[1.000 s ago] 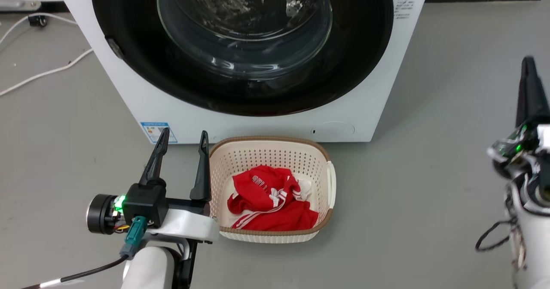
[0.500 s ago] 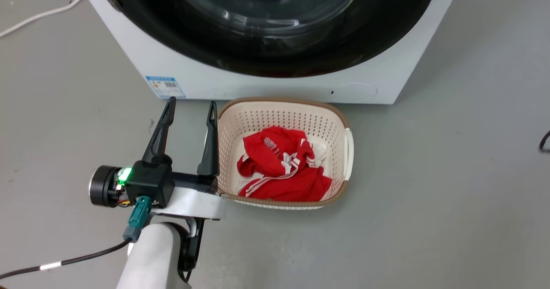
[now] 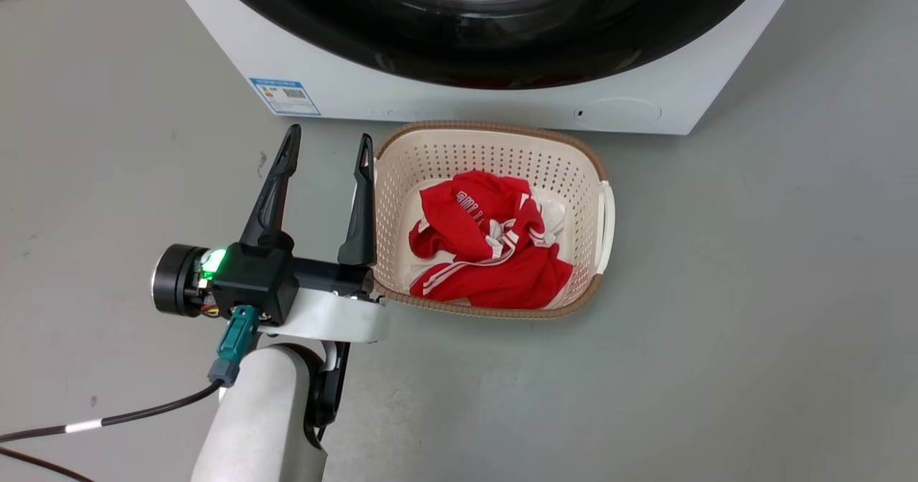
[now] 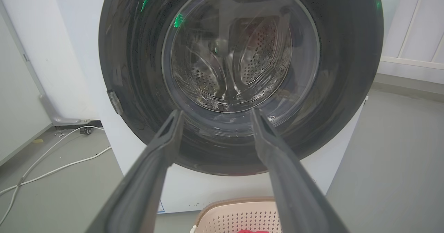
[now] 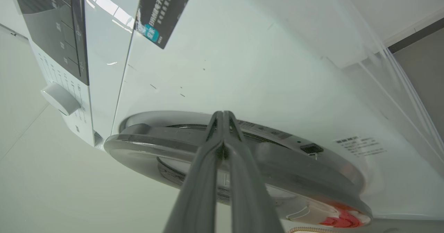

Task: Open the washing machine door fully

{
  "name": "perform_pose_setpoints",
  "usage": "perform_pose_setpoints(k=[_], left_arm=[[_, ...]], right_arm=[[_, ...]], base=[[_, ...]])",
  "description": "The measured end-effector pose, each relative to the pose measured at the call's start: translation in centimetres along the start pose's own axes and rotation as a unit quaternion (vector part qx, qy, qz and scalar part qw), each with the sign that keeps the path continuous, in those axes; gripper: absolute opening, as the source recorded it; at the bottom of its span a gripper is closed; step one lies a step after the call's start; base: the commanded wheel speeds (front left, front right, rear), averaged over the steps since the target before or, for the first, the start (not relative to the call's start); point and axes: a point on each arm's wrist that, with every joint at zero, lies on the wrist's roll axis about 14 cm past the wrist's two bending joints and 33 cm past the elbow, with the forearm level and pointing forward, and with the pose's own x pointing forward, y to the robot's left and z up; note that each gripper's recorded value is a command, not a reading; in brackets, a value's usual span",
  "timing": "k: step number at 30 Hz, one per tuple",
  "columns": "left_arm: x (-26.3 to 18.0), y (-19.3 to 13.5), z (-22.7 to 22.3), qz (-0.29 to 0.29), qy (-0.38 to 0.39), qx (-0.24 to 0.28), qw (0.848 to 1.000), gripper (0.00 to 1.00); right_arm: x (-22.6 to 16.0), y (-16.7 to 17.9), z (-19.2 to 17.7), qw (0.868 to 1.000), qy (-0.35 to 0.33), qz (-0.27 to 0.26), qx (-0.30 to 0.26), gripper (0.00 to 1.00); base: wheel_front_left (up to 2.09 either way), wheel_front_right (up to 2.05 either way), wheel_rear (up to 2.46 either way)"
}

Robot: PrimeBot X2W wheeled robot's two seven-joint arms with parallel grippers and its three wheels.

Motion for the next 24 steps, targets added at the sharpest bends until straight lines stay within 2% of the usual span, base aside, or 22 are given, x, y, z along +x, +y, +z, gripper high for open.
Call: perform_pose_setpoints(k=[8, 21, 24], left_arm=[[0.6, 0.6, -1.3, 0.009, 0.011, 0.000, 1.000, 1.00], [1.4, 1.2, -2.9, 0.017, 0.022, 0.005, 1.000, 1.00], [1.5, 1.2, -3.1, 0.016, 0.024, 0.004, 1.000, 1.00]], right_arm=[[2.9, -0.3, -4.3, 0.993, 0.110, -0.018, -0.036, 0.00], [5.7, -2.1, -6.7, 0.986, 0.149, -0.045, -0.055, 0.00], [5.8, -2.6, -7.5, 0.985, 0.163, -0.048, -0.039, 0.00]], base=[[0.00, 0.00, 0.00], [0.00, 0.00, 0.00], [0.00, 0.00, 0.00]])
